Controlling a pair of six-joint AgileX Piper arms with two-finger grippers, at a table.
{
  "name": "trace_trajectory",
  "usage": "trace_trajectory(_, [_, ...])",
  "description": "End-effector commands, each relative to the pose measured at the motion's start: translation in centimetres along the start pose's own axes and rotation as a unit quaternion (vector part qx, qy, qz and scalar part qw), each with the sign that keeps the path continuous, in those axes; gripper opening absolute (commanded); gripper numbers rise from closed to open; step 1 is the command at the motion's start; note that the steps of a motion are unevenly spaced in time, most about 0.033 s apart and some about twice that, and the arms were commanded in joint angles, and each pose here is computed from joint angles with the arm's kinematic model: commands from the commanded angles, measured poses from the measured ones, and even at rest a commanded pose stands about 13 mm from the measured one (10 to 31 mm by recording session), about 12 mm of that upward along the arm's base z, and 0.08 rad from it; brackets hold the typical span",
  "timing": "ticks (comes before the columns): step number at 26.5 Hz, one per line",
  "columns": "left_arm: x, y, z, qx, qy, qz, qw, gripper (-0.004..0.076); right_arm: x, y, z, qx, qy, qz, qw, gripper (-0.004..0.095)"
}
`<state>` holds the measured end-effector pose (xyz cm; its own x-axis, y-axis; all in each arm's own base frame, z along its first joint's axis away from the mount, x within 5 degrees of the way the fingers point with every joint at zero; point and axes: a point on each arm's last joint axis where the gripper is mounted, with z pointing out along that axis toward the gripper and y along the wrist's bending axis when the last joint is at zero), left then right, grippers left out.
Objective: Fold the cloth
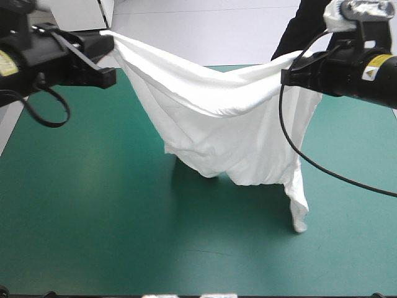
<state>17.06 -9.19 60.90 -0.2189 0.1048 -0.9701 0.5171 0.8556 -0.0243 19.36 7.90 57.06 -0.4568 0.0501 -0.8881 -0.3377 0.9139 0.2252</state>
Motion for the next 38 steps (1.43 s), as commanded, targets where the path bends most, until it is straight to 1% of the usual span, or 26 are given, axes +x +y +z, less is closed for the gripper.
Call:
trace_trajectory(1, [-3.0,-1.2,-6.5,0.030,-0.142,0.015,0.989,-0.0010,-1.9,1.6,-6.3,-0.051,-0.099,-0.013,0.994,-0.0015])
trace_trajectory(2, [-3.5,-1.4,-7.6,0.036,-0.168,0.017,0.985,-0.0010,-2.1,1.9,-7.2,-0.060,-0.115,-0.018,0.991,-0.0014])
trace_trajectory(3, [-4.2,-1.8,-9.4,0.045,-0.214,0.026,0.975,-0.0010,-2.5,2.3,-9.0,-0.074,-0.144,-0.026,0.986,-0.0011])
trace_trajectory(4, [-4.5,-1.9,-10.3,0.048,-0.237,0.027,0.970,-0.0010,-2.7,2.5,-9.9,-0.078,-0.160,-0.029,0.984,-0.0011])
trace_trajectory(5, [-5.0,-2.1,-11.6,0.053,-0.275,0.031,0.959,-0.0010,-3.0,2.7,-11.7,-0.084,-0.192,-0.034,0.977,-0.0011])
trace_trajectory(7, [-5.5,-2.3,-12.9,0.061,-0.317,0.035,0.946,-0.0010,-3.3,3.0,-13.9,-0.092,-0.235,-0.039,0.967,-0.0011])
trace_trajectory(9, [-5.7,-2.5,-13.4,0.070,-0.333,0.034,0.940,-0.0010,-3.3,3.2,-15.3,-0.104,-0.257,-0.042,0.960,-0.0011])
trace_trajectory(10, [-5.7,-2.6,-13.4,0.073,-0.334,0.033,0.939,-0.0010,-3.3,3.3,-15.4,-0.105,-0.259,-0.042,0.959,-0.0011])
trace_trajectory(13, [-5.7,-2.6,-13.2,0.075,-0.332,0.032,0.940,-0.0010,-3.2,3.3,-15.4,-0.106,-0.255,-0.042,0.960,-0.0011])
trace_trajectory(16, [-5.8,-2.4,-12.2,0.066,-0.324,0.040,0.943,-0.0010,-3.4,3.2,-14.0,-0.102,-0.236,-0.041,0.965,-0.0011])
trace_trajectory(19, [-5.7,-1.8,-9.9,0.040,-0.288,0.046,0.956,-0.0010,-3.9,3.0,-11.8,-0.096,-0.214,-0.037,0.971,-0.0011])
trace_trajectory(22, [-4.9,-0.9,-5.8,0.008,-0.206,0.053,0.977,-0.0010,-4.0,2.3,-8.2,-0.065,-0.170,-0.030,0.983,-0.0012])
trace_trajectory(23, [-4.3,-0.5,-3.4,-0.002,-0.157,0.055,0.986,-0.0010,-3.9,1.9,-6.7,-0.052,-0.148,-0.023,0.987,-0.0013])
trace_trajectory(25, [-3.2,0.2,0.4,-0.016,-0.079,0.056,0.995,-0.0010,-3.1,1.2,-3.1,-0.028,-0.091,-0.015,0.995,-0.0013])
trace_trajectory(27, [-2.3,0.8,4.3,-0.025,-0.037,0.039,0.998,-0.0010,-1.8,0.3,0.1,-0.002,-0.033,-0.012,0.999,-0.0013])
trace_trajectory(30, [-0.3,1.6,10.4,-0.035,0.034,0.037,0.998,-0.0010,1.1,-1.1,5.1,0.033,0.054,-0.009,0.998,-0.0017])
trace_trajectory(32, [1.6,2.0,14.6,-0.032,0.085,0.034,0.995,-0.0010,3.1,-2.3,8.2,0.059,0.091,-0.013,0.994,-0.0017])
trace_trajectory(34, [3.6,2.3,18.4,-0.031,0.130,0.031,0.991,-0.0010,5.0,-3.2,11.1,0.077,0.112,-0.020,0.991,-0.0017])
trace_trajectory(38, [7.5,2.9,24.6,-0.029,0.197,0.025,0.980,-0.0010,7.4,-4.9,15.6,0.096,0.138,-0.024,0.985,-0.0017])
